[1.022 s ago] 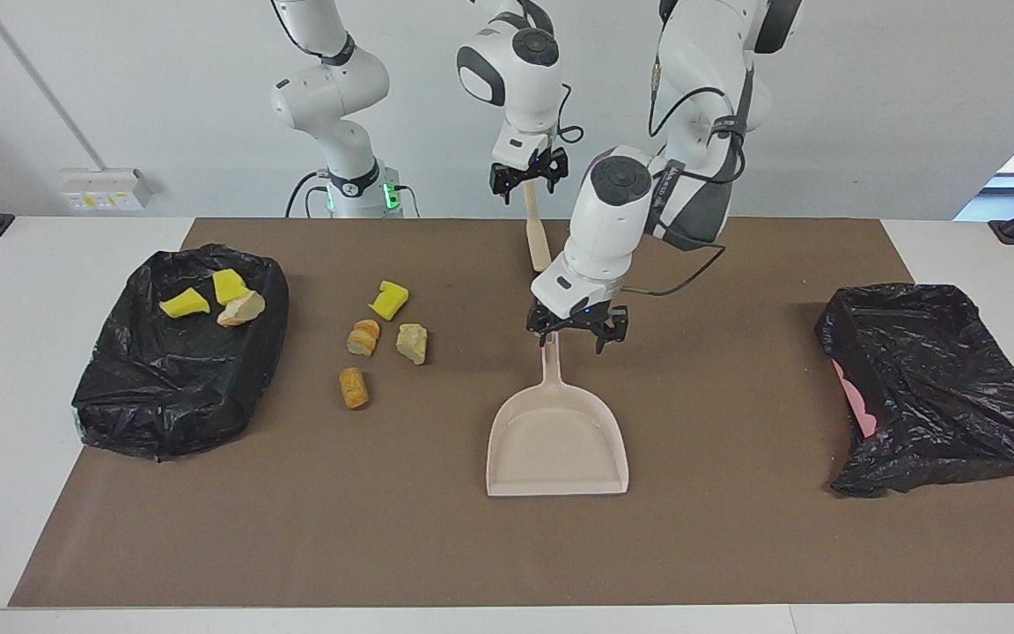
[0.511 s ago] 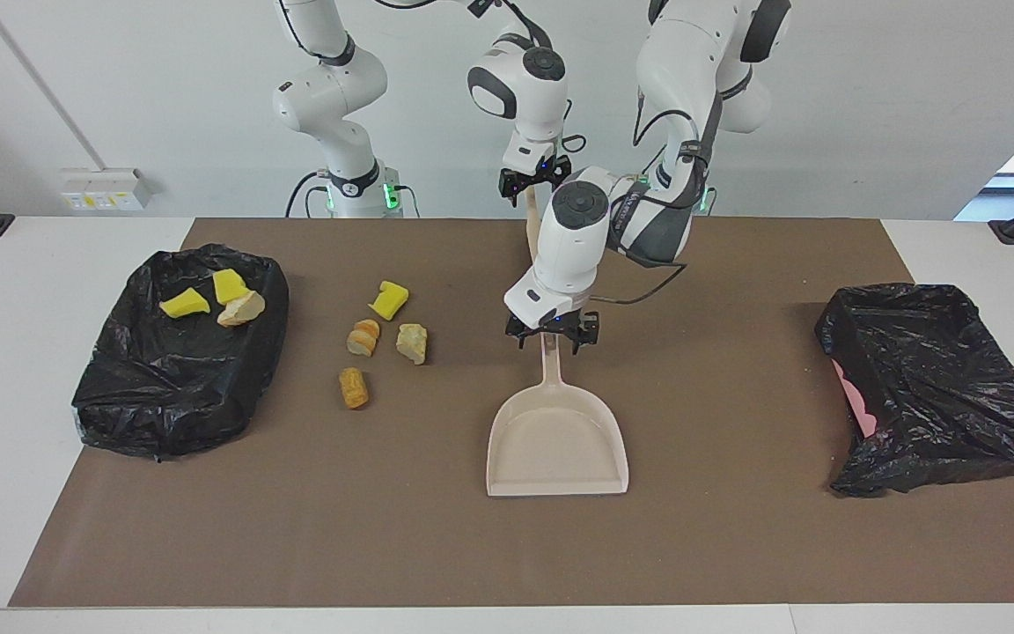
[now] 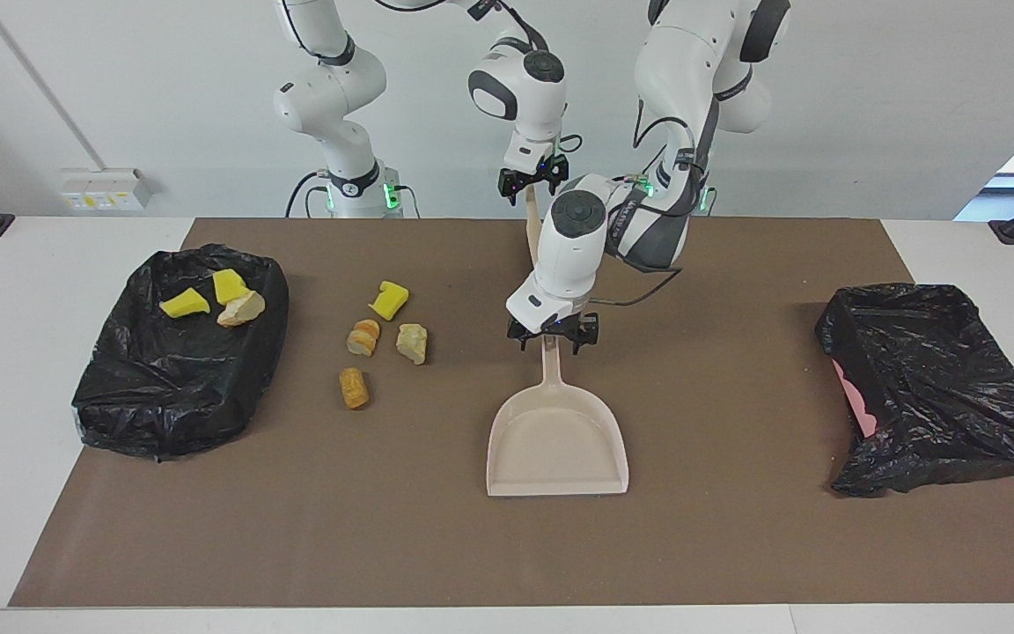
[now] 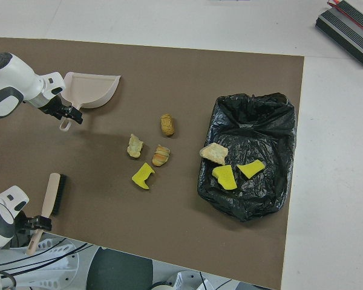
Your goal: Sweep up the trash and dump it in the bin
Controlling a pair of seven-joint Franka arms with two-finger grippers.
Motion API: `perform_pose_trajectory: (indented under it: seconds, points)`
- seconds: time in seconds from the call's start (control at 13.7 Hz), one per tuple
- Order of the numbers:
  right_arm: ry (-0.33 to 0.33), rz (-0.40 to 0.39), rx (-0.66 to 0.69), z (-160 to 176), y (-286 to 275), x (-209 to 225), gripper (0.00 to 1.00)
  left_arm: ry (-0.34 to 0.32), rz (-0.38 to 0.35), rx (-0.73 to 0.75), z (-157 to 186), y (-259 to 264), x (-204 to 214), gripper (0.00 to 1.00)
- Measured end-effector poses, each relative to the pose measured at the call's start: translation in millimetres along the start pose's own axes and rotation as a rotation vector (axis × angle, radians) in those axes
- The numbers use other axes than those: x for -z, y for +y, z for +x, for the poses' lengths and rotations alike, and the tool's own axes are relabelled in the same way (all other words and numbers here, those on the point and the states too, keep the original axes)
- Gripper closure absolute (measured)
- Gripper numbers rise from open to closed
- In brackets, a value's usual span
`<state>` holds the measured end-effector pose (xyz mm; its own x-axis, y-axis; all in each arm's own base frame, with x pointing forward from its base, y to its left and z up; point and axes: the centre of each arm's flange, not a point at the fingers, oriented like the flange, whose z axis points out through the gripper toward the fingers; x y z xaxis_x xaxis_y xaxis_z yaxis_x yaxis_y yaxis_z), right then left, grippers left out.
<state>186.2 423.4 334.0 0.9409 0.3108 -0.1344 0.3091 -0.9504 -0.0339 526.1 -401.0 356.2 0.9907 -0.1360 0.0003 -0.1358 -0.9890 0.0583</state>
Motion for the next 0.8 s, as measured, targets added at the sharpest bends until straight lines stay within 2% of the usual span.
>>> perform_pose_trajectory:
  seconds: [0.15,0.22,0.44,0.58,0.66,0.73,0.8]
  points:
    - [0.008,0.004,0.003,-1.2,-0.3,-2.2,0.00,0.011,-0.006,0.000,1.1,0.6,1.3,0.03]
    - [0.007,0.004,0.003,-1.4,0.1,-2.9,0.10,0.011,-0.006,0.000,0.9,0.8,1.0,0.03]
    - [0.008,0.000,0.006,-1.7,0.5,-3.6,0.48,0.011,-0.006,-0.001,0.5,0.9,0.4,0.05]
    - [0.014,-0.007,0.013,-1.5,0.8,-3.7,0.67,0.010,-0.005,-0.001,0.3,0.9,0.0,0.09]
    - [0.017,-0.008,0.015,-1.0,0.7,-3.1,0.73,0.008,-0.004,-0.002,-0.1,1.0,-0.4,0.16]
    - [0.019,-0.008,0.015,-0.1,0.9,-2.3,0.73,0.005,-0.003,-0.004,-1.0,1.5,-1.2,0.22]
    - [0.021,-0.009,0.013,1.1,1.7,-1.8,0.73,0.002,-0.002,-0.005,-1.9,2.0,-2.0,0.23]
